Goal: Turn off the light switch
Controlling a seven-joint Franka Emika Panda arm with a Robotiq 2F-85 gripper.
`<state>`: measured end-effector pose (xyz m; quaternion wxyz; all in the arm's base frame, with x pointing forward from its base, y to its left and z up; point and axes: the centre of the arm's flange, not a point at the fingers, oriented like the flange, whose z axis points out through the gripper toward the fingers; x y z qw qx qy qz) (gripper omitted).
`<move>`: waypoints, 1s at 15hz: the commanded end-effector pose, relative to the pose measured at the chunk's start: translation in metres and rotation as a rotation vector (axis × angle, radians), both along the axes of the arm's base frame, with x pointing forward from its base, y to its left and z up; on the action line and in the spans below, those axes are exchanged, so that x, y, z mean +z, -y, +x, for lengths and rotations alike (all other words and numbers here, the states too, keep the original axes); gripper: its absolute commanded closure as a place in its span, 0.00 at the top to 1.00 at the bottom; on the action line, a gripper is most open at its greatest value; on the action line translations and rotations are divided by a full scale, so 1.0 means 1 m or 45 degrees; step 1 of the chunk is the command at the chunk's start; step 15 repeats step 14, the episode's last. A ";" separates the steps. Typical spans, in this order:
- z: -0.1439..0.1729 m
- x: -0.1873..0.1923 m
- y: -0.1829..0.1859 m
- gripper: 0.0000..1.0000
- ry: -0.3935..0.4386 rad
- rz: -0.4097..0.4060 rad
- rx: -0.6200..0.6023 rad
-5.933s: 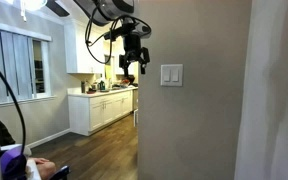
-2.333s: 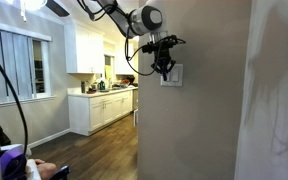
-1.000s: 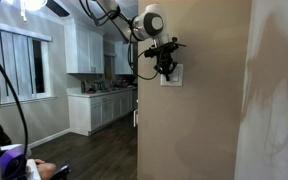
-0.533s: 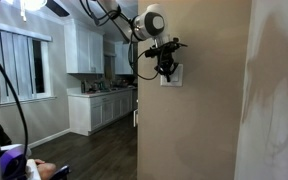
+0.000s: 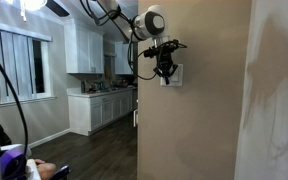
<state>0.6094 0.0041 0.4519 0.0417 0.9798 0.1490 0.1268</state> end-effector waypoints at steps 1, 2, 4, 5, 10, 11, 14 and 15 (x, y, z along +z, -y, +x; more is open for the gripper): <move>-0.010 0.005 0.000 0.00 -0.022 -0.021 -0.033; -0.010 0.006 -0.001 0.00 -0.023 -0.019 -0.036; -0.001 0.000 0.000 0.02 -0.011 -0.002 -0.010; -0.001 0.000 0.000 0.06 -0.012 -0.002 -0.010; -0.001 -0.001 -0.001 0.26 -0.013 -0.002 -0.009; -0.001 -0.001 -0.001 0.26 -0.013 -0.002 -0.009; -0.001 -0.001 -0.001 0.26 -0.013 -0.002 -0.009; -0.001 -0.001 -0.001 0.26 -0.013 -0.002 -0.009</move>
